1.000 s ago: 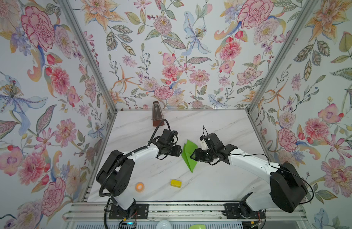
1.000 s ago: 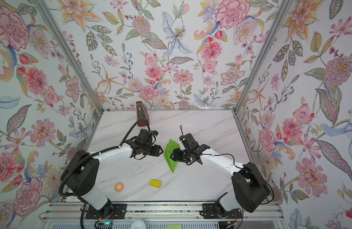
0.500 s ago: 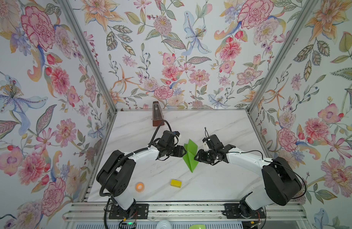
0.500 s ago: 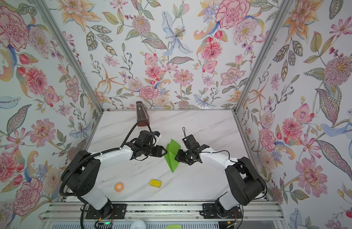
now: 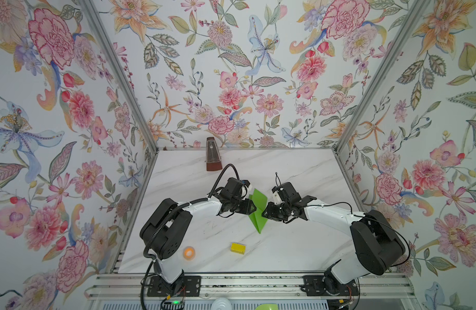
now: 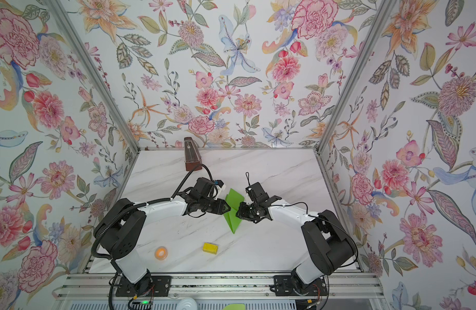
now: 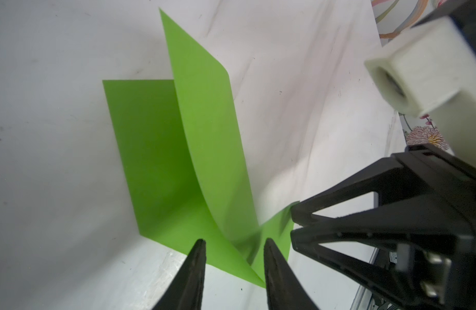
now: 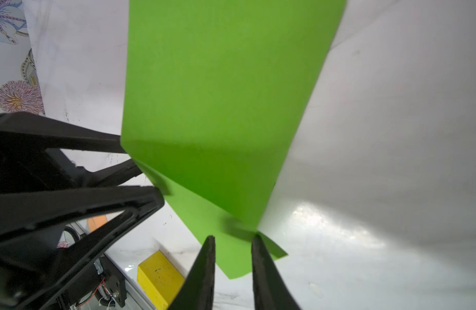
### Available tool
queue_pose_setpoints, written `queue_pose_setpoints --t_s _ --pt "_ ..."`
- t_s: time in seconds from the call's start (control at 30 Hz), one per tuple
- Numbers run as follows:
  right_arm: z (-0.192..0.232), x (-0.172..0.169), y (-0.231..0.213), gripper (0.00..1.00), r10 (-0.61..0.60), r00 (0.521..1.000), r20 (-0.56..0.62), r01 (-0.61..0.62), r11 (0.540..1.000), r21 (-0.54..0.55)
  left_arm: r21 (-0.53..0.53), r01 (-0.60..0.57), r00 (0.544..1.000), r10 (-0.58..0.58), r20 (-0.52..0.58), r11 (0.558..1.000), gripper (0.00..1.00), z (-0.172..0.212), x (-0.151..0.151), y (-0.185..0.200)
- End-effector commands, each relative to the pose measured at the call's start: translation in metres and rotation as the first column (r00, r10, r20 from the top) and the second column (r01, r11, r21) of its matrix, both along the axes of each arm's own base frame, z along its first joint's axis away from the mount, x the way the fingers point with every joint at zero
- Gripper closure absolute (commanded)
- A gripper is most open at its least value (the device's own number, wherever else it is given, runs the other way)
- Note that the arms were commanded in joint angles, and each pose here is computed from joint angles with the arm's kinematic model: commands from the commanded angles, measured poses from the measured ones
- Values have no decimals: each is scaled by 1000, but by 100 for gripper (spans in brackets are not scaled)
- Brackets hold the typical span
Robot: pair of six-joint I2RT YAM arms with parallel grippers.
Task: Fold a paper plane with a square sheet of paper (fold left side to right side)
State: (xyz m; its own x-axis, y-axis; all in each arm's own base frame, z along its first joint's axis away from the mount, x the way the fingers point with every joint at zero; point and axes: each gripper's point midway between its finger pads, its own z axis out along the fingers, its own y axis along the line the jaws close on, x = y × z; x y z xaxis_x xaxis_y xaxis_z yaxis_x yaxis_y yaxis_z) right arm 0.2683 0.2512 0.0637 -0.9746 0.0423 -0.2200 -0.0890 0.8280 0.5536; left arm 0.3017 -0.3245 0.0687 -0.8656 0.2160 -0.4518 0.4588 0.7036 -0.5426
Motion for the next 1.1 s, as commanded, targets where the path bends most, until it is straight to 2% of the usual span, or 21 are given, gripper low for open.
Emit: queue_pose_setpoints --t_s 0.0,0.23,0.43,0.7,1.07 --pt "-1 2 -1 75 -1 1000 0 1 1000 3 -23 25 1000 -25 9 999 68 1 3 -9" --pt "4 2 -6 76 -18 1000 8 18 1000 2 -7 -1 1000 1 -1 1000 87 -12 3 -4" --pt "4 1 -13 70 -59 998 -1 59 998 22 6 -67 997 68 -30 998 92 -29 5 8" --pt "-3 1 -5 60 -94 993 -65 106 974 201 -18 -143 986 141 -83 989 95 -41 4 14" --pt "-24 -8 7 52 -88 985 -149 134 933 333 -9 -268 946 261 -190 963 98 -65 -3 32"
